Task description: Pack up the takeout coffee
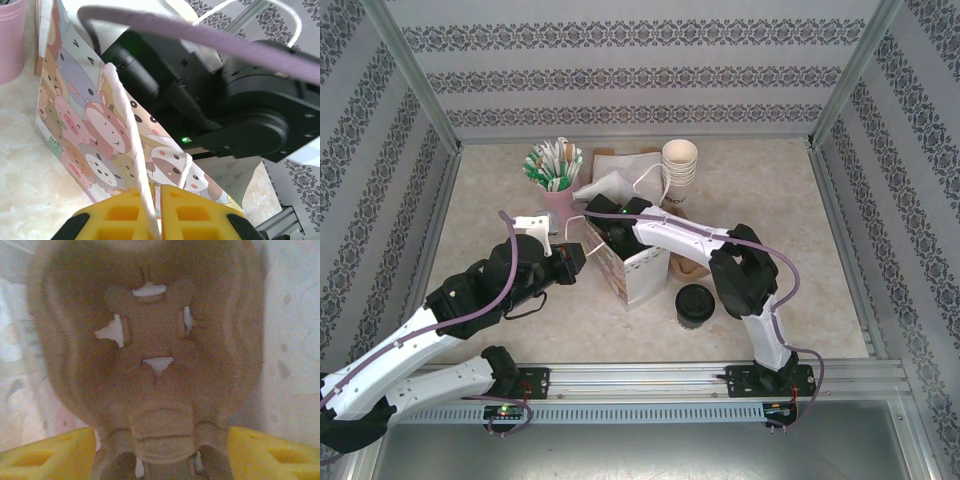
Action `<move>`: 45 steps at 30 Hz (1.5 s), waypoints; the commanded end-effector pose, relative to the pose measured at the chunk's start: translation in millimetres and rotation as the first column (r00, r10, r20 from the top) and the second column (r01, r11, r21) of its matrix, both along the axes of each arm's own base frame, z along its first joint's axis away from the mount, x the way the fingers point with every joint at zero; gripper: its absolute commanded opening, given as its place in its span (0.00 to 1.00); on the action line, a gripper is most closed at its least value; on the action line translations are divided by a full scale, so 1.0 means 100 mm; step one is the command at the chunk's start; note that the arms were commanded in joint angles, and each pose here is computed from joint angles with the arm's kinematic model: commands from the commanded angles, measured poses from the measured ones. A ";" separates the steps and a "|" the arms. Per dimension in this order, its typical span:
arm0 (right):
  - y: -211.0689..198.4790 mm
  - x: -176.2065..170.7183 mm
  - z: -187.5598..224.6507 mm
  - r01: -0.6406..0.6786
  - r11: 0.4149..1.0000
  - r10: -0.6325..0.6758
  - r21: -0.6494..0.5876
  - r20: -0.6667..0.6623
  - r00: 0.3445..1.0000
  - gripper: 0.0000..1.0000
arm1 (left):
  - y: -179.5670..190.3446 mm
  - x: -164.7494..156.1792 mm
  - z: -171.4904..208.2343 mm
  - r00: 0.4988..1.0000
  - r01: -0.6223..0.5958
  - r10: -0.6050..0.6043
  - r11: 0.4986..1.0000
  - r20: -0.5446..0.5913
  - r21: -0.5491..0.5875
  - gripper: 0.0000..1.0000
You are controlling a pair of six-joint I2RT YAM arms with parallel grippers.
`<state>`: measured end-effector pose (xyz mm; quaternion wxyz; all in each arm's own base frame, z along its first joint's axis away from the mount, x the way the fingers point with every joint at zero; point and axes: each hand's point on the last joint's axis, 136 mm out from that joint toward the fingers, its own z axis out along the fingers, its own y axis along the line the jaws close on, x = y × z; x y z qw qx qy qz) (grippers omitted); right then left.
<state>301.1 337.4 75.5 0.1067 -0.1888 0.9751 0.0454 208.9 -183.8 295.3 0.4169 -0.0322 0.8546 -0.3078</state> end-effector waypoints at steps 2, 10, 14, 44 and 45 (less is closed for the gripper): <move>0.02 0.06 0.54 0.015 0.997 -0.021 0.078 0.072 0.997 0.74 | 0.03 0.01 0.01 1.000 -0.015 0.015 1.000 0.000 -0.024 0.12; 0.06 0.07 1.21 -0.014 0.982 -0.018 0.189 0.163 0.986 0.81 | 0.05 0.00 -0.01 1.000 -0.017 0.017 1.000 -0.002 -0.019 0.12; 0.04 0.06 1.65 -0.040 0.967 -0.019 0.250 0.229 0.973 0.82 | 0.06 0.00 -0.01 1.000 -0.022 0.022 1.000 0.000 -0.016 0.12; -1.08 -0.85 3.02 -0.191 0.917 0.007 0.349 0.467 0.884 0.81 | 0.00 -0.35 0.22 0.991 0.085 -0.100 0.983 -0.086 -0.165 0.09; -1.13 -0.89 2.99 -0.192 0.919 0.009 0.345 0.467 0.884 0.82 | 0.01 -0.36 0.23 0.991 0.082 -0.098 0.981 -0.085 -0.174 0.09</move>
